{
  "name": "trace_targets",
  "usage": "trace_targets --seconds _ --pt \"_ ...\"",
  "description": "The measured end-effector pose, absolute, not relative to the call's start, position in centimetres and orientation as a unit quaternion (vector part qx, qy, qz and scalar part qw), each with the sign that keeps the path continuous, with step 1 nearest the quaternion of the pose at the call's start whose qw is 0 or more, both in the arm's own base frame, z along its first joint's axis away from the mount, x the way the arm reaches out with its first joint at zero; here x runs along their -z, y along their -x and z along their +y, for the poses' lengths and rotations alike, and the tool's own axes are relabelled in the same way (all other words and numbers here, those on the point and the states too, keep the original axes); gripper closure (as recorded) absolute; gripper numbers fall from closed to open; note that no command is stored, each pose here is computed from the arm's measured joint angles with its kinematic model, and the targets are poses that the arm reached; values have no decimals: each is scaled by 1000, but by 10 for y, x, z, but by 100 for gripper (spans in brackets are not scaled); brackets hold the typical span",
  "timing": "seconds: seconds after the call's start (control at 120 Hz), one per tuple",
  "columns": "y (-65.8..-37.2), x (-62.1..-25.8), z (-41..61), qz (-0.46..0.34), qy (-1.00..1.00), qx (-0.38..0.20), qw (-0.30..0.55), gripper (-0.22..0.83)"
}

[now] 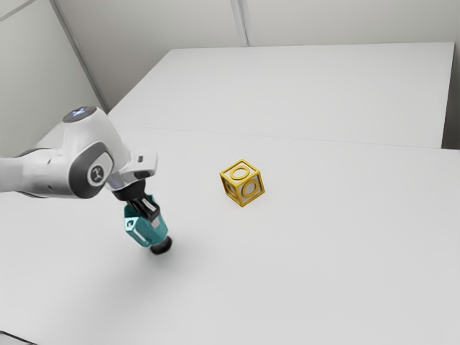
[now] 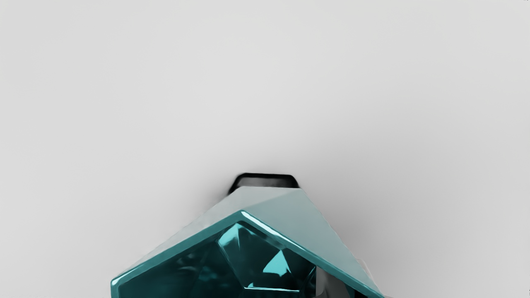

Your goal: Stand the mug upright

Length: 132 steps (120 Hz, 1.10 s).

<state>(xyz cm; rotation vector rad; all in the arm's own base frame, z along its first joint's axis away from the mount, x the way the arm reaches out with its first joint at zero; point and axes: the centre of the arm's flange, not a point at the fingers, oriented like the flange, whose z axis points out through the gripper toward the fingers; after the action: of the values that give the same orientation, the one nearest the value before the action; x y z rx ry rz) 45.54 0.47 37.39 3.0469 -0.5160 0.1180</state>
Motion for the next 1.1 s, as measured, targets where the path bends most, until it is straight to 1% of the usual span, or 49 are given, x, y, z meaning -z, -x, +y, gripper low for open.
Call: trace_targets --seconds 0.333,0.742,0.867,1.017,1.1 --pt "-459 -360 5 -118 -992 -23 27 79" --pt "-460 -351 5 -86 -996 -14 28 78" --pt "-460 -349 5 -78 -996 -12 31 72" --pt "-460 -353 5 -70 -997 -15 35 56" --pt "-459 -359 5 -67 -997 -19 35 49"
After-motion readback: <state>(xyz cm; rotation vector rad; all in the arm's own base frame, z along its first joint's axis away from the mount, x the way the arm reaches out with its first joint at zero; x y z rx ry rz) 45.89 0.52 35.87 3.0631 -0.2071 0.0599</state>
